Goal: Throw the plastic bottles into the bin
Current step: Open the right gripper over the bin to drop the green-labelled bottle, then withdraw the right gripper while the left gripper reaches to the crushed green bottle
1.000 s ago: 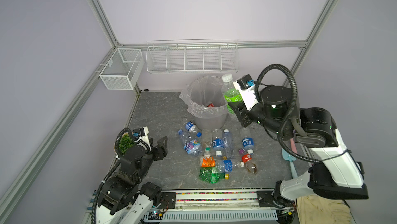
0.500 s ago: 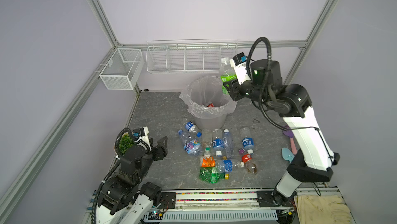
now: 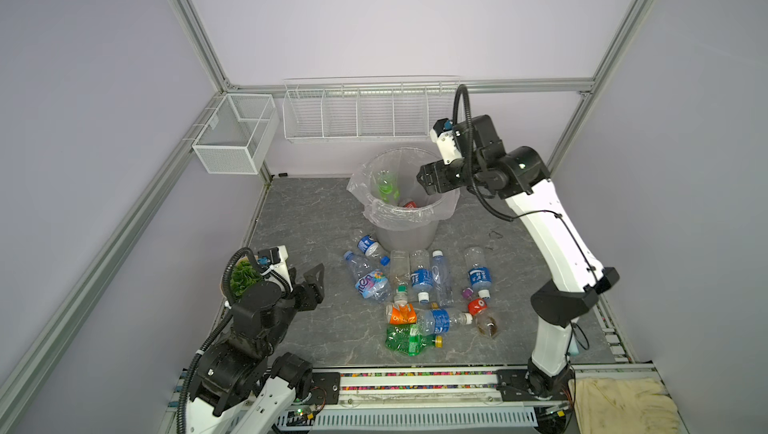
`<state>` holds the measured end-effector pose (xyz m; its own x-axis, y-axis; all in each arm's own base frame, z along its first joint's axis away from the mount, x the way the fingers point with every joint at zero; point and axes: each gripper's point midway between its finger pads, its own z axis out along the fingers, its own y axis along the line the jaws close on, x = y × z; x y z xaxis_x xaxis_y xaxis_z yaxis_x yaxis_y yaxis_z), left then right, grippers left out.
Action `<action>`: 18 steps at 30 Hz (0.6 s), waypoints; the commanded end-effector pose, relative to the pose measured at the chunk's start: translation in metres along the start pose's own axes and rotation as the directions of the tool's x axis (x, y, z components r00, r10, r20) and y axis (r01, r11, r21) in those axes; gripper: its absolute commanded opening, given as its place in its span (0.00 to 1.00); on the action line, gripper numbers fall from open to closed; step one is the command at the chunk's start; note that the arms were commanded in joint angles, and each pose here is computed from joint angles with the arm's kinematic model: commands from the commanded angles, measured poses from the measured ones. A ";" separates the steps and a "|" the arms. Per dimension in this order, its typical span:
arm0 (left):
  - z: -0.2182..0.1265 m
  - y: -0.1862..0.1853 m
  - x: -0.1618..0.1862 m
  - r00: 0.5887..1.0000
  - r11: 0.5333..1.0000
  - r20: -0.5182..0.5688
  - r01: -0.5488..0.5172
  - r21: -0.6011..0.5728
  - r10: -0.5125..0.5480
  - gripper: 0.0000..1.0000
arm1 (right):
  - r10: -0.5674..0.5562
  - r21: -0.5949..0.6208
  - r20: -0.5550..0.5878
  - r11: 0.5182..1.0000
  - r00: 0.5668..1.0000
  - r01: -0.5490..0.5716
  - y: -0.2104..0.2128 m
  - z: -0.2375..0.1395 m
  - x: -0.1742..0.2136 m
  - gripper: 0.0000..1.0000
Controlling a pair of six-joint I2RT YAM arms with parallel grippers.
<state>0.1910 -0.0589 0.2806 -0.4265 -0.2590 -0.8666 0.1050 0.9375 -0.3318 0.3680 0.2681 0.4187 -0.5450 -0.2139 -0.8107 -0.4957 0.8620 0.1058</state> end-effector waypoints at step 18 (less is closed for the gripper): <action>0.016 -0.026 0.044 0.956 0.979 -0.243 0.187 0.075 -0.164 0.80 | 0.055 -0.101 0.088 0.994 0.995 -0.046 0.011 -0.087 0.038 0.88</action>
<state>0.1925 -0.0922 0.2536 -0.5983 -0.3035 -0.7415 0.1137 0.8839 -0.4536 0.2945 0.2319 0.4231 -0.5448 -0.1801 -0.8190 -0.5248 0.8350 0.1655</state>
